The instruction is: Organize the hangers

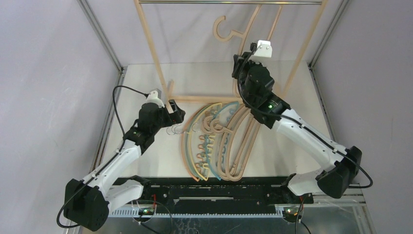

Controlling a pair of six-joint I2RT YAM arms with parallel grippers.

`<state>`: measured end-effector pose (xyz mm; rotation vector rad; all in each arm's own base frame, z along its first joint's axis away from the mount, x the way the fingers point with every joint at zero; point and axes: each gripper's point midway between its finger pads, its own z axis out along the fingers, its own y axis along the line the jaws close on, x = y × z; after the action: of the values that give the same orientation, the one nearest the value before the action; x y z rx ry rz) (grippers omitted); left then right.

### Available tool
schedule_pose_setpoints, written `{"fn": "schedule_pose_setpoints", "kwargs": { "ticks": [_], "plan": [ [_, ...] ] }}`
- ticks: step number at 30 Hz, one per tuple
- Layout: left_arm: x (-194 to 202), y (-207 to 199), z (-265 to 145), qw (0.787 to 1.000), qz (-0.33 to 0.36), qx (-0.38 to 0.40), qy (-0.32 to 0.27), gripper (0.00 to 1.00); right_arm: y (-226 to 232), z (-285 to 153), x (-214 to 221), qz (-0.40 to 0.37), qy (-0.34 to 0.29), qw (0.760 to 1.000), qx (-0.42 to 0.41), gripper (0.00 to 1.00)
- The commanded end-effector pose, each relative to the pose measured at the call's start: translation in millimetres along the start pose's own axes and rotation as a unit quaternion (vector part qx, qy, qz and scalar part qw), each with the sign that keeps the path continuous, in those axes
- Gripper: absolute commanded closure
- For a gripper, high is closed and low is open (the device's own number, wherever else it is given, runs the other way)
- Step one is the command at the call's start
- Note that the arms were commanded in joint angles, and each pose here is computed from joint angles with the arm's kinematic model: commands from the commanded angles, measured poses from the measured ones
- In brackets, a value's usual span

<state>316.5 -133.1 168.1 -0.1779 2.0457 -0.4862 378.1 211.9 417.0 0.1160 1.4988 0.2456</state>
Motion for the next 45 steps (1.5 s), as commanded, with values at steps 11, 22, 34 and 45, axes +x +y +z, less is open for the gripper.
{"fn": "schedule_pose_setpoints", "kwargs": {
  "ticks": [11,22,34,45],
  "plan": [
    [-16.5,-10.8,-13.2,0.999,-0.001,0.019,-0.026,0.00,1.4,29.5,-71.3,0.059,-0.114,0.991,0.048,1.00],
    [-22.4,-13.5,-20.4,0.999,-0.001,0.025,-0.036,0.01,-9.5,44.9,-80.7,0.043,-0.130,0.986,0.096,1.00],
    [-25.8,-14.7,-24.1,0.999,0.001,0.025,-0.040,0.01,-34.1,62.8,-72.2,0.018,-0.117,0.983,0.140,1.00],
    [-26.7,-14.7,-22.6,0.999,0.001,0.023,-0.038,0.01,-61.8,74.3,-55.5,0.001,-0.091,0.981,0.171,1.00]
  ]
}}
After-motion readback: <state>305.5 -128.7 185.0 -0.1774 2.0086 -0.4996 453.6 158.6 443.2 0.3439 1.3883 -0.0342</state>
